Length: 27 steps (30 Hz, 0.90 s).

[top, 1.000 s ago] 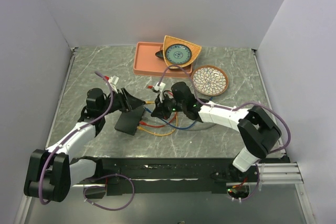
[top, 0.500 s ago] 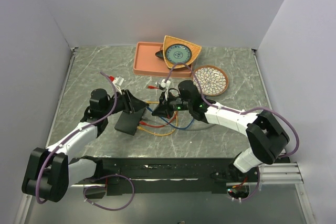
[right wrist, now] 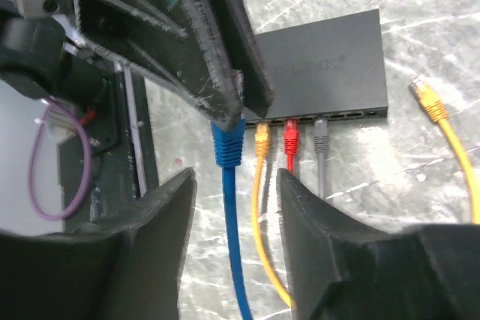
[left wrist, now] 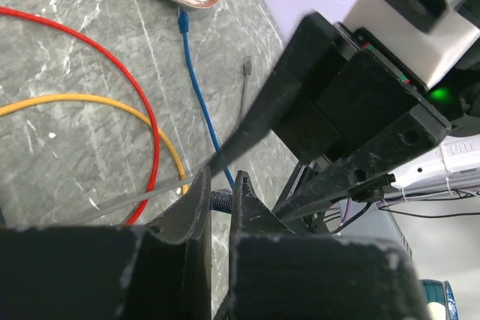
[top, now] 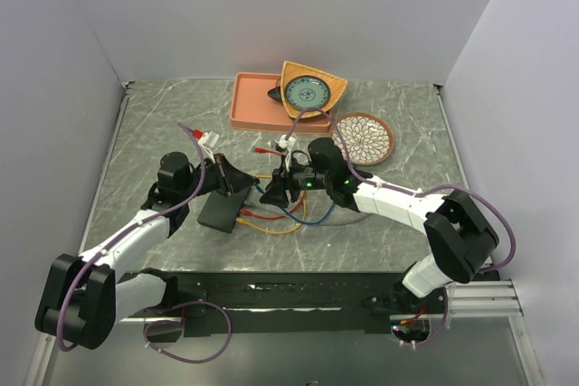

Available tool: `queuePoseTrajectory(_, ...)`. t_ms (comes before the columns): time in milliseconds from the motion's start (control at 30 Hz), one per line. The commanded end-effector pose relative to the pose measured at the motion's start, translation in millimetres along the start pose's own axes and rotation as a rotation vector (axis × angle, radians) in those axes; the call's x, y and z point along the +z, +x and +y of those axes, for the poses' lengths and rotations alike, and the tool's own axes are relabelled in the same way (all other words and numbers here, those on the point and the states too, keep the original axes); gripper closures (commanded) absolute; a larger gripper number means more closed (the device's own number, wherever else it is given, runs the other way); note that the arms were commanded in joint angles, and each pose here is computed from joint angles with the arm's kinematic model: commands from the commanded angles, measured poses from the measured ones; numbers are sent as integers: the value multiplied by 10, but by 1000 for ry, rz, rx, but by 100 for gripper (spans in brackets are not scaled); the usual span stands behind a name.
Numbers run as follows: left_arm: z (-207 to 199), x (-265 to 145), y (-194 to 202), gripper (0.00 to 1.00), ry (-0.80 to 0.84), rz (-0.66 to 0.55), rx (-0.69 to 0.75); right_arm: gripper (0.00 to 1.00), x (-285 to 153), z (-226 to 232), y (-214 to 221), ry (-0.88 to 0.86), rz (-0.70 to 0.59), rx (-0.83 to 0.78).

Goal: Insert the plug into the switch port

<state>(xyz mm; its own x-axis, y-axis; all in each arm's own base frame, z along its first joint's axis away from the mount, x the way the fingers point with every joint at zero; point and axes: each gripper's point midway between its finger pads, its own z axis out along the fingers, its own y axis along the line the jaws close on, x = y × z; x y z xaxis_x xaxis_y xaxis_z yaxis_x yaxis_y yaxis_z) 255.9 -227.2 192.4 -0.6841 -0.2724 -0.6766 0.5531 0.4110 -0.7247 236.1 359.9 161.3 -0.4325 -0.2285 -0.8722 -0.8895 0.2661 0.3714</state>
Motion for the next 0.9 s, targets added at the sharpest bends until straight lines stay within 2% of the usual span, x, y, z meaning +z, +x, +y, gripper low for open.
queuePoseTrajectory(0, -220, -14, -169, 99, 61, -49, 99, 28, -122, 59, -407, -23, -125, -21)
queuePoseTrajectory(167, -348, -21, -167, 99, 99, -52, 133, 27, -201, 58, -553, -94, -181, 10)
queuePoseTrajectory(233, -381, -20, -172, 99, 103, -51, 142, 31, -194, 85, -557, -113, -178, 16)
queuePoseTrajectory(267, -389, -15, -167, 99, 105, -48, 144, 37, -186, 80, -557, -113, -177, 21)
queuePoseTrajectory(367, -406, 2, -168, 99, 112, -39, 144, 40, -139, 67, -532, -127, -149, 51)
queuePoseTrajectory(667, -437, -2, -195, 99, 111, -52, 154, 39, -138, 139, -467, -182, -134, 63)
queuePoseTrajectory(867, -466, -4, -195, 99, 118, -53, 154, 53, -98, 166, -414, -222, -103, 79)
